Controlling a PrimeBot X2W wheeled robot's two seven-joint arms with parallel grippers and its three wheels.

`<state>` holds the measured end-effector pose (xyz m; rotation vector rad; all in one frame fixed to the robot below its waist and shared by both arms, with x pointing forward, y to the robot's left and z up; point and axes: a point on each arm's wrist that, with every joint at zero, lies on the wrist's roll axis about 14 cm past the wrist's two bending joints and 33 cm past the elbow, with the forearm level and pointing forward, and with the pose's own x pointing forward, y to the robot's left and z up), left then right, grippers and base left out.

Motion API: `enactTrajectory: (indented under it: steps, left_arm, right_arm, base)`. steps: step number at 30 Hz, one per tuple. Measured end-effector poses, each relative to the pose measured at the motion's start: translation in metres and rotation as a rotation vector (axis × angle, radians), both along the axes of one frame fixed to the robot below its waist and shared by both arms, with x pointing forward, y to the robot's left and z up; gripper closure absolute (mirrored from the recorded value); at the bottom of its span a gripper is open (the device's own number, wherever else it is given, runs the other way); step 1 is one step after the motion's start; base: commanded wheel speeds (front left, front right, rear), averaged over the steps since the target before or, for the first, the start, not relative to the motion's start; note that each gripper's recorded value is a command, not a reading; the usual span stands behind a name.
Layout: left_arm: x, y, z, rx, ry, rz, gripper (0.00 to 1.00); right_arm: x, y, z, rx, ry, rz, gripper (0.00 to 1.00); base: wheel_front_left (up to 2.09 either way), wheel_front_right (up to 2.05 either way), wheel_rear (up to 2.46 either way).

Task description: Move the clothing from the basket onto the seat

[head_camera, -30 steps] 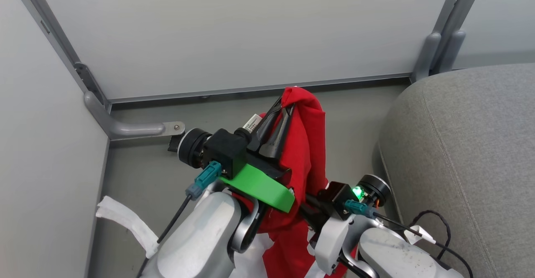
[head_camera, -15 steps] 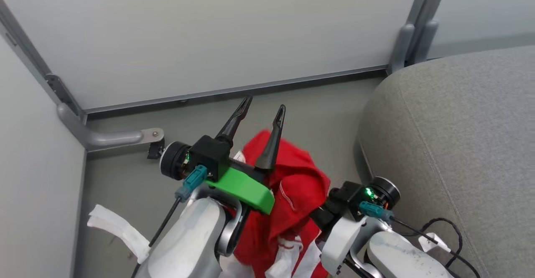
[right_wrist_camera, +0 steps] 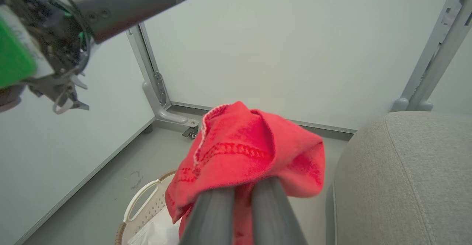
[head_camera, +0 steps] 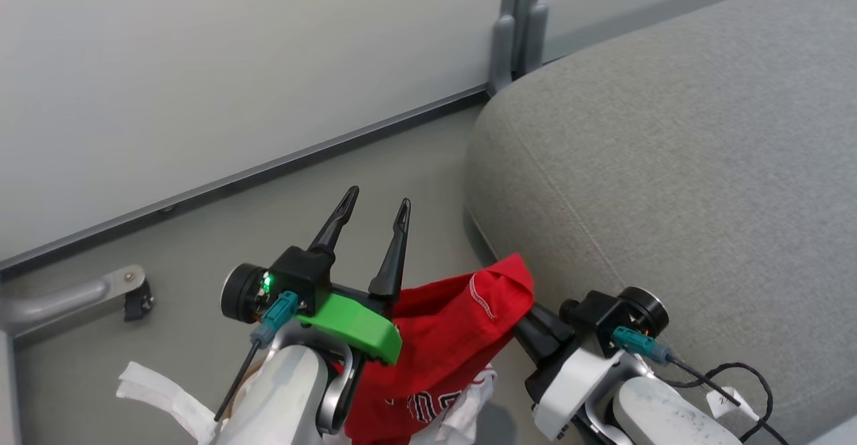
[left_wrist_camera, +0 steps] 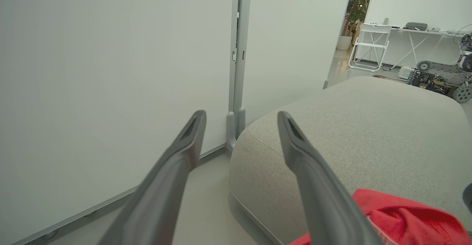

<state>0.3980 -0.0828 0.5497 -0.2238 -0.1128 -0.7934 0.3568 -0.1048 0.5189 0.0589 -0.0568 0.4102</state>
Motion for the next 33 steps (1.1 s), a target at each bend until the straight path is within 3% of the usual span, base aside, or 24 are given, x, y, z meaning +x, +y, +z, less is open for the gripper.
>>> enactTrajectory:
  steps: [12,20,33]
  left_arm:
    - [-0.026,-0.081,-0.012,0.004,0.022,-0.260,0.00]
    - [-0.029,-0.097,-0.034,0.011,0.080,-0.322,0.00]
    - [-0.006,-0.094,-0.060,0.020,0.109,-0.291,0.00]
  right_arm:
    - [-0.028,-0.109,0.027,-0.019,-0.084,-0.351,1.00]
    - [-0.033,-0.154,0.047,-0.097,-0.141,-0.471,1.00]
    - [0.026,-0.208,0.187,-0.559,-0.456,-0.453,1.00]
  base:
    - [0.00,0.00,0.00]
    - [0.00,0.00,0.00]
    - [0.00,0.00,0.00]
